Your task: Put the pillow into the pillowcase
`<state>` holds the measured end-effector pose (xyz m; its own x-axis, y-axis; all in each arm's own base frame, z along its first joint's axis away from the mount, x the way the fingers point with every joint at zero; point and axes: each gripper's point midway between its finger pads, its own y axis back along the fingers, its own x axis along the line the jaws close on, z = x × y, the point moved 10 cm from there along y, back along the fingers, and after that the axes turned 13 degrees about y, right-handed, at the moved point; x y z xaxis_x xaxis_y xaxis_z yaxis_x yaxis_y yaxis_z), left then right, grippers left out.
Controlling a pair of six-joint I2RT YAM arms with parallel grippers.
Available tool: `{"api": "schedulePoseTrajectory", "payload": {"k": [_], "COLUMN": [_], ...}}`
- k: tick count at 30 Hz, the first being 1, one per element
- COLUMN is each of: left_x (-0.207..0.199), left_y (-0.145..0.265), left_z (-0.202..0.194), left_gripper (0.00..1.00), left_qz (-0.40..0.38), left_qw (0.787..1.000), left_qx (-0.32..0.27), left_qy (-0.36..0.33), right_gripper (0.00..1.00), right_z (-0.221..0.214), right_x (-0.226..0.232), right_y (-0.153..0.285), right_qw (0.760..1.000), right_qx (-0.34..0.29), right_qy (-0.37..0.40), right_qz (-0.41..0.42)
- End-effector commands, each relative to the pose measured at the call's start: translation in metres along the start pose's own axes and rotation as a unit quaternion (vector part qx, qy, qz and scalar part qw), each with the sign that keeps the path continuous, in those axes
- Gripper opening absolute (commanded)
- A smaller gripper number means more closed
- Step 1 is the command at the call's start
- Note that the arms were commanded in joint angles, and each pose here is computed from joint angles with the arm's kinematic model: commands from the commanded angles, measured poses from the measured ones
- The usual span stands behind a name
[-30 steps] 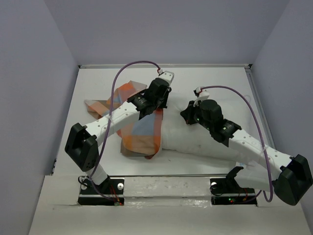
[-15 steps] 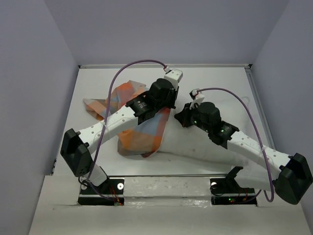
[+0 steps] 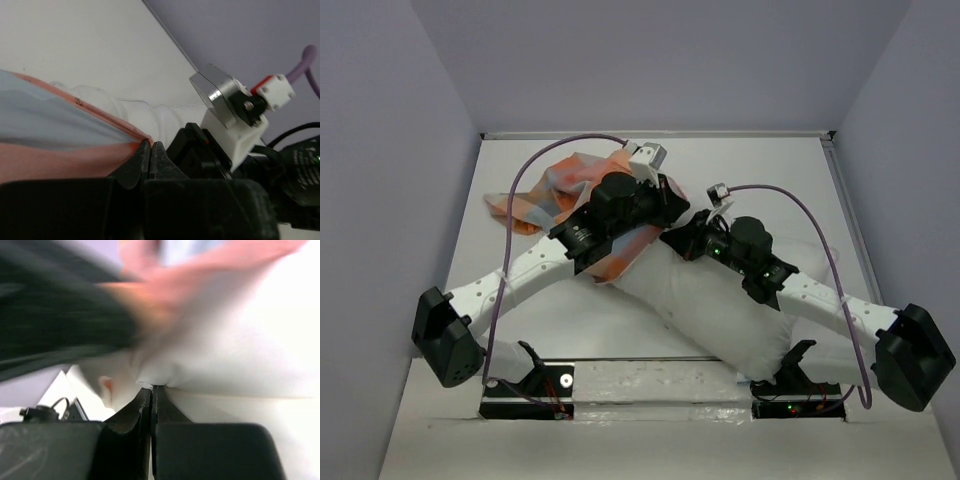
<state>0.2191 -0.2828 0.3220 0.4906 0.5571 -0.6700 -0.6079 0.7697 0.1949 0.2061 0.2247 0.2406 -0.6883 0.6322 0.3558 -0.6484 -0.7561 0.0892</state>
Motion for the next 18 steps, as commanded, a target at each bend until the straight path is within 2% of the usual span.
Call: {"api": "schedulePoseTrajectory", "payload": {"k": [1,3,6,8,9,10,12,13,15,16,17,18], "left_x": [-0.053,-0.05,-0.037,-0.034,-0.032,-0.032,-0.026,-0.022,-0.008,0.009,0.02,0.031], "left_y": [0.043,0.041,0.026,0.017,0.014,0.01,0.009,0.01,0.019,0.022,0.034,0.041], "left_z": [0.015,0.007,-0.005,-0.006,-0.006,-0.002,-0.001,-0.001,0.0,-0.01,-0.006,-0.01], "left_gripper": [0.0,0.0,0.0,0.19,0.33,0.58,0.77,0.9,0.98,0.99,0.99,0.99], "left_qz": [-0.155,-0.166,-0.136,-0.13,-0.116,-0.111,-0.079,-0.06,-0.004,0.037,0.089,0.12], "left_qw": [0.986,0.983,0.987,0.988,0.99,0.992,0.996,0.997,0.998,0.997,0.99,0.985], "left_qx": [-0.029,-0.018,-0.009,-0.008,-0.009,-0.015,-0.024,-0.032,-0.061,-0.063,-0.107,-0.12], "left_qy": [0.05,0.071,0.082,0.08,0.076,0.062,0.044,0.035,0.005,-0.002,-0.011,-0.013], "right_gripper": [0.0,0.0,0.0,0.0,0.0,0.0,0.0,0.0,0.0,0.01,0.04,0.09], "right_z": [0.06,0.06,0.057,0.047,0.047,0.048,0.052,0.058,0.069,0.072,0.076,0.08], "right_x": [-0.013,-0.029,-0.048,-0.066,-0.071,-0.081,-0.087,-0.089,-0.094,-0.094,-0.096,-0.095], "right_y": [0.004,-0.001,-0.012,-0.015,-0.014,-0.012,-0.012,-0.012,-0.009,-0.008,-0.006,-0.005], "right_qw": [0.984,0.981,0.978,0.975,0.973,0.971,0.972,0.972,0.972,0.972,0.97,0.97], "right_qx": [-0.173,-0.175,-0.163,-0.132,-0.122,-0.117,-0.099,-0.085,-0.069,-0.063,-0.058,-0.052], "right_qy": [-0.039,-0.061,-0.076,-0.085,-0.087,-0.088,-0.085,-0.076,-0.057,-0.049,-0.042,-0.035], "right_qz": [-0.018,-0.051,-0.107,-0.155,-0.173,-0.187,-0.193,-0.203,-0.219,-0.223,-0.231,-0.233]}}
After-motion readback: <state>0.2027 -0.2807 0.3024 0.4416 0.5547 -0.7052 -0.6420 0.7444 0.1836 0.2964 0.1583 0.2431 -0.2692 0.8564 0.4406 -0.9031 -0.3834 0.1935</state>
